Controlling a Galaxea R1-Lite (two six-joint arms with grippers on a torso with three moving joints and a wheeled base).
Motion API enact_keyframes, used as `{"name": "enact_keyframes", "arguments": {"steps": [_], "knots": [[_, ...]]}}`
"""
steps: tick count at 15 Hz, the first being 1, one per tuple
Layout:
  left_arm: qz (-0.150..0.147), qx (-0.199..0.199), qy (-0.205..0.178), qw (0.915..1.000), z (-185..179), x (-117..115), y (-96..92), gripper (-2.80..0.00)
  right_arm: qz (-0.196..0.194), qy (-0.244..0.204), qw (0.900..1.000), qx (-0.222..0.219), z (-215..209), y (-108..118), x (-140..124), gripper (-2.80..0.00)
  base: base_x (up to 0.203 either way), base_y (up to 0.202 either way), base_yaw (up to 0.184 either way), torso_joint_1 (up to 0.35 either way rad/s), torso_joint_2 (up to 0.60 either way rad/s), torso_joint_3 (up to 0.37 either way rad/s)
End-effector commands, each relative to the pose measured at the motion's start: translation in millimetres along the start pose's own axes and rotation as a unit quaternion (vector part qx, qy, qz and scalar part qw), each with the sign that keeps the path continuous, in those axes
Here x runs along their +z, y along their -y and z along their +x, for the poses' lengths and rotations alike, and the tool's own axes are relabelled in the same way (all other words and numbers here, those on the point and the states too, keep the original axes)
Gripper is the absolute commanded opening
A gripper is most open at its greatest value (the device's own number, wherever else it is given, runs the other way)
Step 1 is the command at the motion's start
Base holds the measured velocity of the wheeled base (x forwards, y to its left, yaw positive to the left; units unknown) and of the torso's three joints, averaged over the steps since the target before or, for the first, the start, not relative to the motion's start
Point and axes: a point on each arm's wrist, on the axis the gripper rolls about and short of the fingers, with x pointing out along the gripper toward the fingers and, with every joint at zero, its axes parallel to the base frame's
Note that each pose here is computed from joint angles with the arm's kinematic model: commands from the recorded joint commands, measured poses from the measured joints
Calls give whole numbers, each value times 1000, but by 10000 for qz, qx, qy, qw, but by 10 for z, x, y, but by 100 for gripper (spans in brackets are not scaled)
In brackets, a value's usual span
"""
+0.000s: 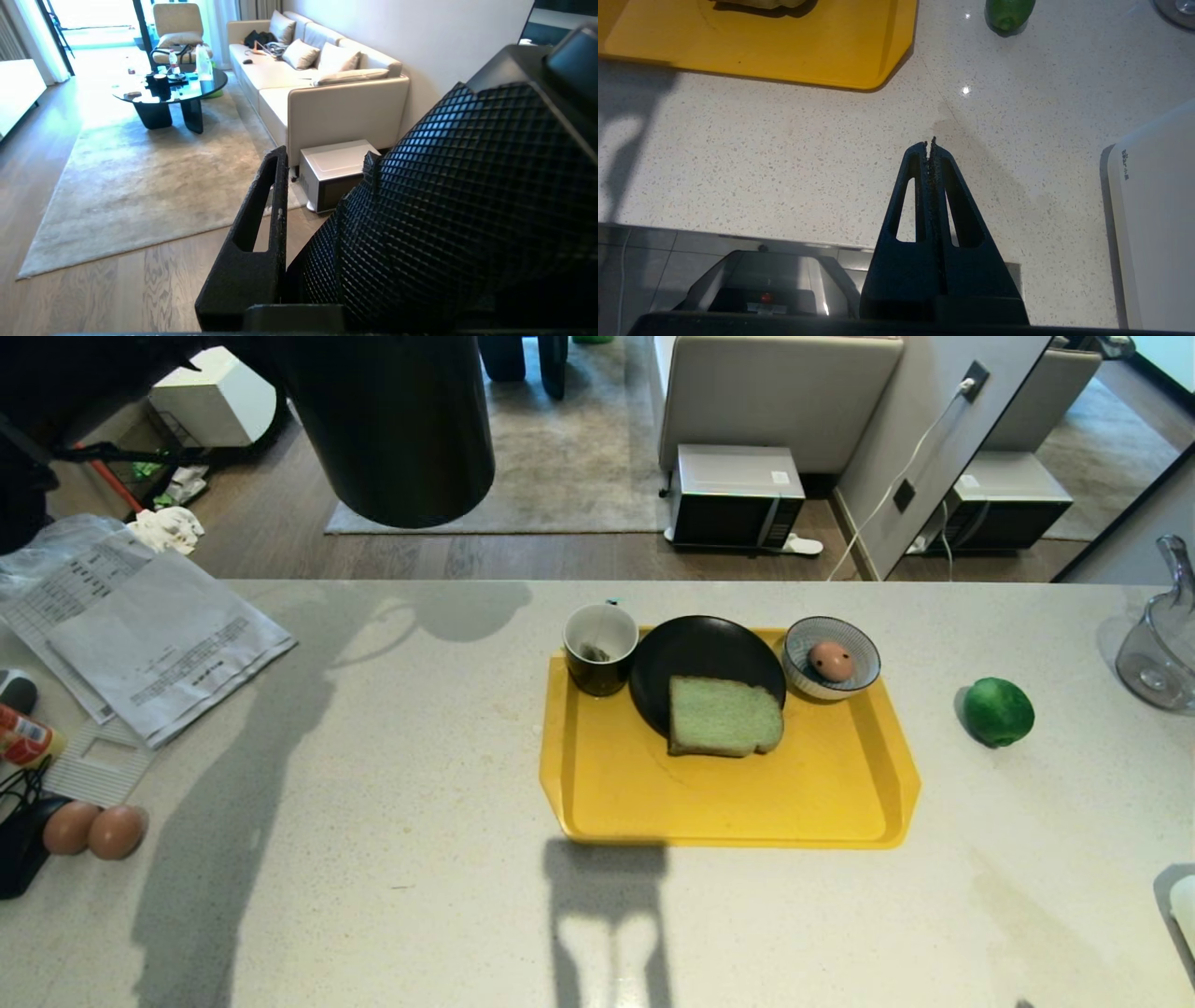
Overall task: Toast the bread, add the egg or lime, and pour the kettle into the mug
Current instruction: Pour water into a cup
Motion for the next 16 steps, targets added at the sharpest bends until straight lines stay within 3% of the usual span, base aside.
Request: {"name": "enact_keyframes", "arguments": {"steps": [1, 8, 16], "knots": [[20, -17, 69, 10000, -17, 61, 16, -280, 33, -2, 10000, -55, 0, 3, 0, -280, 0, 0, 0, 0, 0, 0], [99, 39, 181, 9998, -73, 193, -2, -280, 123, 4, 9999, -106, 1, 5, -1, -280, 0, 0, 0, 44, -82, -38], [86, 75, 44, 9999, -35, 60, -34, -280, 115, 6, 9999, -106, 1, 5, -1, -280, 0, 0, 0, 69, -125, -58]]}}
